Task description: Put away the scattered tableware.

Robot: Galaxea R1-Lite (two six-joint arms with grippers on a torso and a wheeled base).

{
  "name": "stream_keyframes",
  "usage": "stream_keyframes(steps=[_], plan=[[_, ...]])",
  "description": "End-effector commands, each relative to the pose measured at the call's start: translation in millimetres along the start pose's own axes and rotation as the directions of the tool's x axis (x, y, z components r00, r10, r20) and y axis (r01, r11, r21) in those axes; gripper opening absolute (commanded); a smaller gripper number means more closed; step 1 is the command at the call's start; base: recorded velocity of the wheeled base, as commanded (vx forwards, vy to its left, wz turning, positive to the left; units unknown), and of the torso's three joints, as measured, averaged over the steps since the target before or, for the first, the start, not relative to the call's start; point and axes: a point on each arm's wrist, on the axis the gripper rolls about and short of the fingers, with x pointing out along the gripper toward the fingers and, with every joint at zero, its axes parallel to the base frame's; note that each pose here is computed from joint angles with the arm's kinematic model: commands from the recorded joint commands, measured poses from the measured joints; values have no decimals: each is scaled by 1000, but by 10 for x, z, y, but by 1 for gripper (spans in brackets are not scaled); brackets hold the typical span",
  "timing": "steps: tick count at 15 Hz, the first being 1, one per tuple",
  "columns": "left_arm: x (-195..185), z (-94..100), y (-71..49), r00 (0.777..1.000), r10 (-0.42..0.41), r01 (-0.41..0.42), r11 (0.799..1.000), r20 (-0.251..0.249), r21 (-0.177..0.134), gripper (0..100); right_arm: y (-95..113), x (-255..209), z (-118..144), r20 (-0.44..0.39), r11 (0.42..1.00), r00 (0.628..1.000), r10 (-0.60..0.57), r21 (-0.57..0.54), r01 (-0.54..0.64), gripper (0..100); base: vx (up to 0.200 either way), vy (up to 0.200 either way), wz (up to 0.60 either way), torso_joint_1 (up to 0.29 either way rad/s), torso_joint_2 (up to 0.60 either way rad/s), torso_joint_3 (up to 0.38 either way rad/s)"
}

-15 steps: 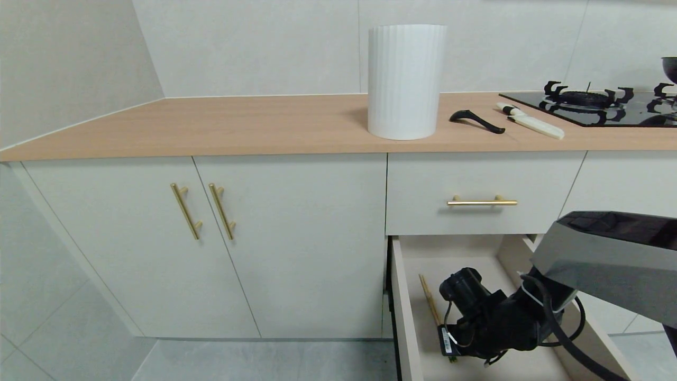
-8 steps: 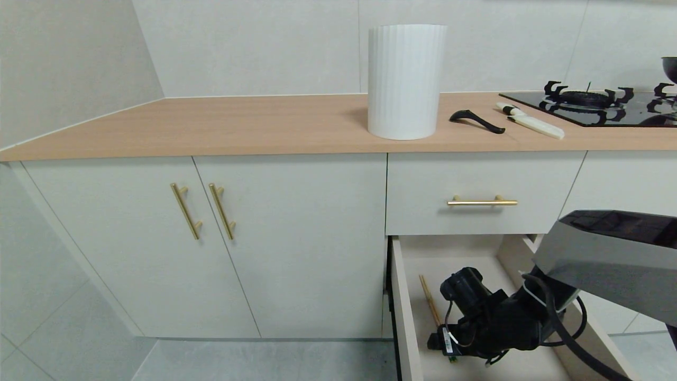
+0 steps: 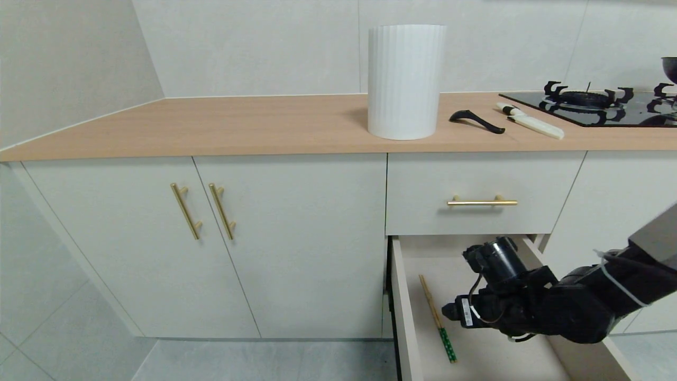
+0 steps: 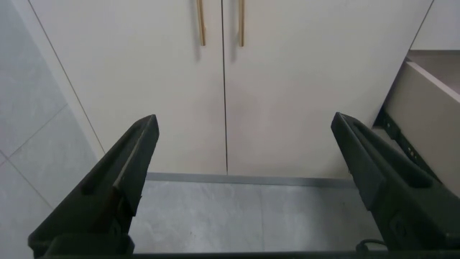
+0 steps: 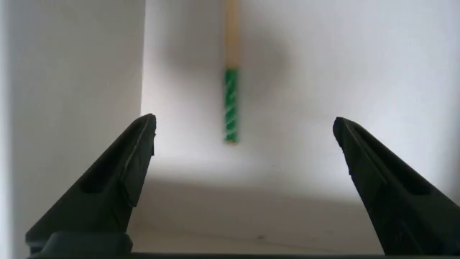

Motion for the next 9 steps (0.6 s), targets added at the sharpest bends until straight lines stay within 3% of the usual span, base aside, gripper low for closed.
stream_keyframes(steps=[1, 5, 9], plan=[[0, 1, 0, 1000, 1, -1, 1000, 0, 0, 100, -96, -323, 181, 108, 999, 994, 14, 37, -18, 100, 0, 0, 0, 0, 0, 0], [0, 1, 0, 1000, 1, -1, 1000, 0, 0, 100, -361, -609, 393, 224, 996, 974, -34, 87, 15, 100, 0, 0, 0, 0, 0, 0], [0, 1, 0, 1000, 1, -1, 1000, 0, 0, 100, -473, -819, 484, 293, 996, 955, -45, 86, 21, 100, 0, 0, 0, 0, 0, 0]])
